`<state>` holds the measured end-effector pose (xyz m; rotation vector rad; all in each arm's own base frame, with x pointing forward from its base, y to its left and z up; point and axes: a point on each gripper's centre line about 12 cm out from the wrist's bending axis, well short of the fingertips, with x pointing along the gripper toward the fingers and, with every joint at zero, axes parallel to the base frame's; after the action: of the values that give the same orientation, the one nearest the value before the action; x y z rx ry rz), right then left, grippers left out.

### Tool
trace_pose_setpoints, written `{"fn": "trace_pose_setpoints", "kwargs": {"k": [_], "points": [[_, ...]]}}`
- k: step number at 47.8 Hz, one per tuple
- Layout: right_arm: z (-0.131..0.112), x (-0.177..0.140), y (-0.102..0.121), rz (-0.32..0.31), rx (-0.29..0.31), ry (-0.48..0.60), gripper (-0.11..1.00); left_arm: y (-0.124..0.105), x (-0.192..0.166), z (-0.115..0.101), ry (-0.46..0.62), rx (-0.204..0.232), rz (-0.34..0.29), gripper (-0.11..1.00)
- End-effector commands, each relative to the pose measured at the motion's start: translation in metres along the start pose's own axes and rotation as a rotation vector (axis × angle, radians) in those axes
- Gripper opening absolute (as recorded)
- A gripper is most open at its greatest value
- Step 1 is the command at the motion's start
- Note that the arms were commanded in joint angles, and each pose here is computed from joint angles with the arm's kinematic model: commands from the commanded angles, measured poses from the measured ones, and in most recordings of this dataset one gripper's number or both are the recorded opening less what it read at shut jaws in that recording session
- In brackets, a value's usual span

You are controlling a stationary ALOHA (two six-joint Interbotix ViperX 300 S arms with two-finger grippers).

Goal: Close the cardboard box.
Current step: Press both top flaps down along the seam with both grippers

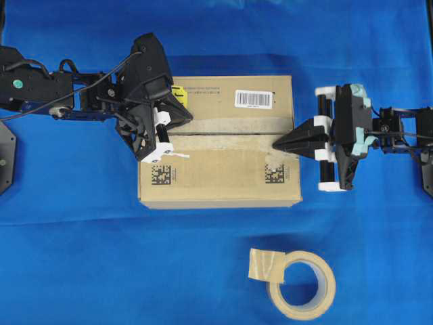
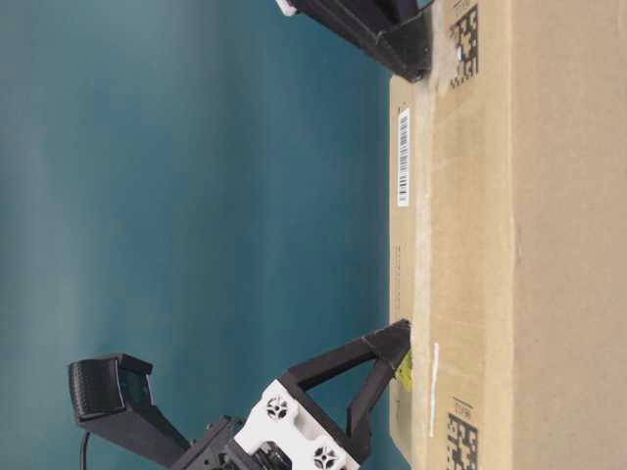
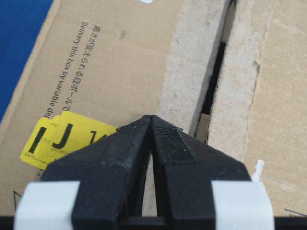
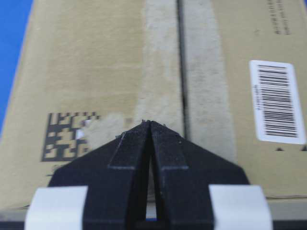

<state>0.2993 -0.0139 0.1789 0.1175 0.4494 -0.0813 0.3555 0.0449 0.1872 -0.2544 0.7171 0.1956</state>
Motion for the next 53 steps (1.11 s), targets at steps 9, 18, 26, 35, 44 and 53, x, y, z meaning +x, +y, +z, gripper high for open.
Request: {"fn": "trace_pose_setpoints", "kwargs": {"k": [9,18,26,35,44,53], "points": [[0.011,0.001,-0.008,-0.022,0.005,-0.036,0.00,-0.004,-0.005,0.006,-0.030,0.007,-0.012,0.01],[0.009,0.000,-0.010,-0.030,0.008,-0.031,0.00,-0.005,-0.005,0.006,-0.032,0.006,-0.014,0.01],[0.005,0.000,-0.013,-0.038,0.013,-0.016,0.00,-0.006,-0.005,0.005,-0.029,0.008,-0.016,0.01],[0.000,0.001,-0.014,-0.043,0.016,0.000,0.00,-0.007,-0.005,0.005,-0.032,0.012,-0.018,0.01],[-0.006,0.004,-0.015,-0.045,0.017,0.028,0.00,-0.007,-0.009,0.004,-0.082,0.023,-0.028,0.00],[-0.006,0.005,-0.015,-0.046,0.018,0.029,0.00,-0.006,-0.022,0.004,-0.201,0.031,-0.049,0.01]]}}
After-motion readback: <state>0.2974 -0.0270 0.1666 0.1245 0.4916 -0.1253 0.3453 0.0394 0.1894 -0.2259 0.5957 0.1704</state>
